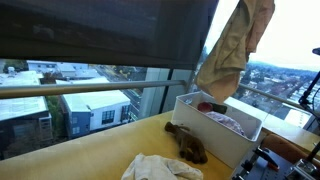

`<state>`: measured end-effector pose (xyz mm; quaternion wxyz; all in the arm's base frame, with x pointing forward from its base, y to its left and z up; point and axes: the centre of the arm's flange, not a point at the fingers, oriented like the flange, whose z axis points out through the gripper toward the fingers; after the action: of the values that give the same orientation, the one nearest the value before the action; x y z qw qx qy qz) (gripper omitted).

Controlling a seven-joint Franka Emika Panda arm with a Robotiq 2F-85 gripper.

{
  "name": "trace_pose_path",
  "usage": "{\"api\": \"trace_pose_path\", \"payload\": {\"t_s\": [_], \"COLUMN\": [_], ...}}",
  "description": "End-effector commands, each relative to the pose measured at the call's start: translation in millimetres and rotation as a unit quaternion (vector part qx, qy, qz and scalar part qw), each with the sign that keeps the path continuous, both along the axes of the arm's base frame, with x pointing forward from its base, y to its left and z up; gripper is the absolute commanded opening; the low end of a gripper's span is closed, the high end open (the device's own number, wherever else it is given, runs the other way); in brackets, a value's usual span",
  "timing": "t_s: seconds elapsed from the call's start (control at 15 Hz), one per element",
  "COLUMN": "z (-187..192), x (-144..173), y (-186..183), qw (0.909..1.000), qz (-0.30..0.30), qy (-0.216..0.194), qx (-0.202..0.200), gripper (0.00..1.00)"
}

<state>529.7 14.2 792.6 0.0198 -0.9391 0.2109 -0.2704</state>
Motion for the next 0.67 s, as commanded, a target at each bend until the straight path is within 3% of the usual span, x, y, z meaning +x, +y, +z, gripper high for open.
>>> {"api": "trace_pose_path", "payload": {"t_s": [0.0,0.6], "z": [-21,-175], "x": [17,36], "y": [-5,-22], "qw": [0.9998,0.9922], "qz": [-0.005,-0.011], "qy": [0.02,0.124], "qx": [-0.004,0.011], "gripper": [0.0,0.0]}}
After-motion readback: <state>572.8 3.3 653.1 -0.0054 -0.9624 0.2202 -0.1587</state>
